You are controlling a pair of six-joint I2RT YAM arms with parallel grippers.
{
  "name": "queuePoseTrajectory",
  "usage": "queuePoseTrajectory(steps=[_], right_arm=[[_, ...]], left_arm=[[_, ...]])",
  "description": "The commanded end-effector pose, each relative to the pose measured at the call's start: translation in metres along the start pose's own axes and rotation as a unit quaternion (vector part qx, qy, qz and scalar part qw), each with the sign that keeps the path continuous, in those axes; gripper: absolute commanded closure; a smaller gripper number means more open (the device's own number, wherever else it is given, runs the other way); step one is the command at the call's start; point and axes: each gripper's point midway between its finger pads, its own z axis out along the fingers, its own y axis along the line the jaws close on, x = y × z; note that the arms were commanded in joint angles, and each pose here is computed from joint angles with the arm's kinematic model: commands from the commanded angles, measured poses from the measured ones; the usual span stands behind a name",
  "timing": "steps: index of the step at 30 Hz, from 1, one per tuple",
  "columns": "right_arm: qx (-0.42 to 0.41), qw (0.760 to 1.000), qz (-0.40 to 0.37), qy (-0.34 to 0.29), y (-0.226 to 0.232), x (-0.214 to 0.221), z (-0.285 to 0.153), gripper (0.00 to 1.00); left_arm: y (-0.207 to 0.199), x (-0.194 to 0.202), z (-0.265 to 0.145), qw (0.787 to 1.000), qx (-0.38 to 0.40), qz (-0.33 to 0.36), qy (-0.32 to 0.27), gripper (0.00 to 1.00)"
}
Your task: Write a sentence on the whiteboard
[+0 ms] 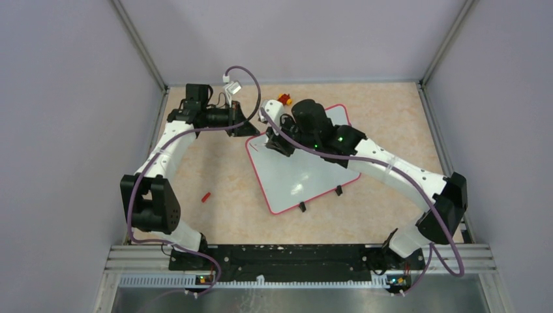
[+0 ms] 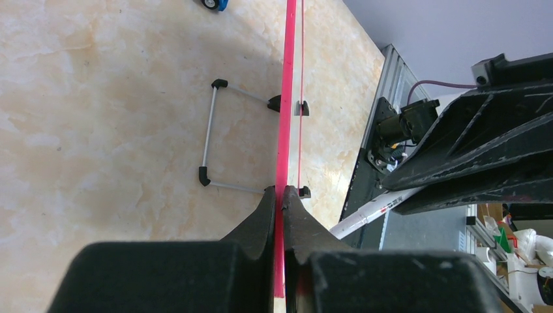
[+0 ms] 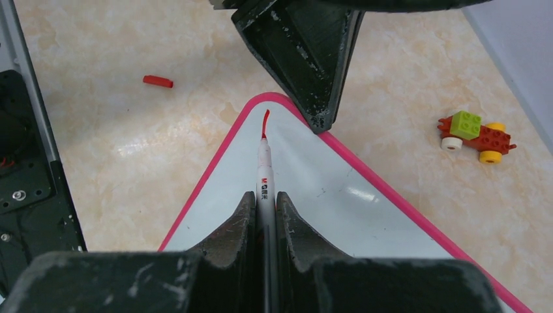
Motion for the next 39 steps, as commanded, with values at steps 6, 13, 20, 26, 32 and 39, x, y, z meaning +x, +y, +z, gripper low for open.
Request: queuePoseTrajectory(steps=[6,13,20,26,32,39], right_arm=[[0.043,0.998,0.009,-0.048,-0.025,-0.033,-0.008,1.00],[0.057,0.997,0.012,-0.044,-0.030,-0.029,-0.004,1.00],[0.045,0.999,0.014,-0.024,-0.026,-0.015,0.006,1.00],[0.029,0.999,0.014,-0.013,-0.018,-0.008,0.008,1.00],[0.010,1.000,0.009,-0.004,-0.004,-0.003,0.009,1.00],[0.000,1.000,0.009,0.005,0.002,0.003,0.012,1.00]], left_arm=[[-0.004,0.002,0.006,1.000,0.009,0.010,0.009,1.00],[-0.004,0.003,0.007,1.000,0.010,0.010,0.010,1.00],[-0.003,0.002,0.007,1.000,0.009,0.010,0.011,1.00],[-0.002,0.002,0.008,1.000,0.009,0.010,0.011,1.00],[-0.002,0.003,0.008,1.000,0.009,0.008,0.012,1.00],[-0.003,0.002,0.008,1.000,0.009,0.009,0.012,1.00]])
